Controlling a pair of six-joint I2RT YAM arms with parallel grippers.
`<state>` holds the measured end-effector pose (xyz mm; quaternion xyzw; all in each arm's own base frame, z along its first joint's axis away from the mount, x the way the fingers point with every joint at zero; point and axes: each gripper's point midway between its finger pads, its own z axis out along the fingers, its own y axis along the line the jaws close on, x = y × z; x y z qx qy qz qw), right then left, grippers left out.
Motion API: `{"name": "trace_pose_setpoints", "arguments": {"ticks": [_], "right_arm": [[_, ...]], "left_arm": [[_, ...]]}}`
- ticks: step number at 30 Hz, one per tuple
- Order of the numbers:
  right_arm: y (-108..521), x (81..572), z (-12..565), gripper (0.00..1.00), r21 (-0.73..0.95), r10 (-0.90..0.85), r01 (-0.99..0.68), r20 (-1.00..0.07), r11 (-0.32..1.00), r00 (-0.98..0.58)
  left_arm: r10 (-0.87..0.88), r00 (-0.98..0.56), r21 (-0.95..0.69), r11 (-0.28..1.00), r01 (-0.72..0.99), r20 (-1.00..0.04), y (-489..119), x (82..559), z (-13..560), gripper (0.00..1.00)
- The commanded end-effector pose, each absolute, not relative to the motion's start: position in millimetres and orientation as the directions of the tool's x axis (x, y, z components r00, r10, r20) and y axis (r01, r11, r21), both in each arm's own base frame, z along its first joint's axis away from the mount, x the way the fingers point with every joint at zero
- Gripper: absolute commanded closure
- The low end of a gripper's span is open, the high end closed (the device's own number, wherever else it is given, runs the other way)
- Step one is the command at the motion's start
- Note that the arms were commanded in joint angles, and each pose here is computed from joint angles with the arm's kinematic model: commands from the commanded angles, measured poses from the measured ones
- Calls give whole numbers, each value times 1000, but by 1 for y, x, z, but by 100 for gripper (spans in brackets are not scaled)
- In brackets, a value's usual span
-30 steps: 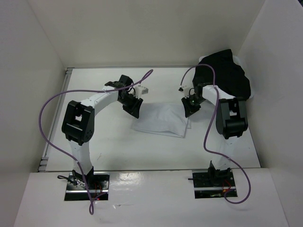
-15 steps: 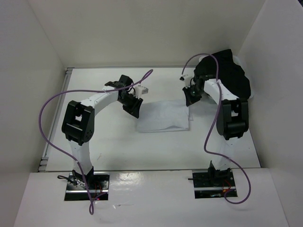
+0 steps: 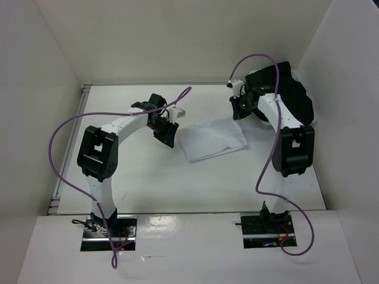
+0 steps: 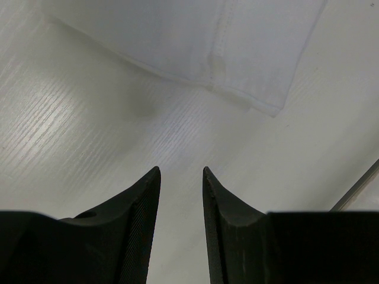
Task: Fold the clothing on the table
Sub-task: Fold the skirt
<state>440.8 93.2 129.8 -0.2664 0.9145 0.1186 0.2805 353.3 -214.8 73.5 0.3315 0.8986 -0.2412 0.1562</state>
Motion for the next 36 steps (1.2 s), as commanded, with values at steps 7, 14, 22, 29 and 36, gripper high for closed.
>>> {"name": "trace_pose_setpoints", "arguments": {"ticks": [7,14,22,29,36], "right_arm": [[76,498,83,100,-51,-355,-407,-595,912,-721],[80,529,118,100,-66,-328,-386,-671,920,-665],[76,561,149,69,-102,-263,-295,-771,950,-581],[65,569,131,24,-104,-215,-208,-742,973,-635],[80,527,120,24,-88,-283,-315,-706,945,-649]], "left_arm": [[501,-725,-332,661,673,-473,-216,354,87,58],[502,-725,-324,666,672,-471,-213,350,88,61],[502,-725,-324,666,672,-471,-213,350,88,61],[502,-725,-324,666,672,-471,-213,350,88,61],[464,-728,-317,685,656,-504,-220,369,92,61]]}}
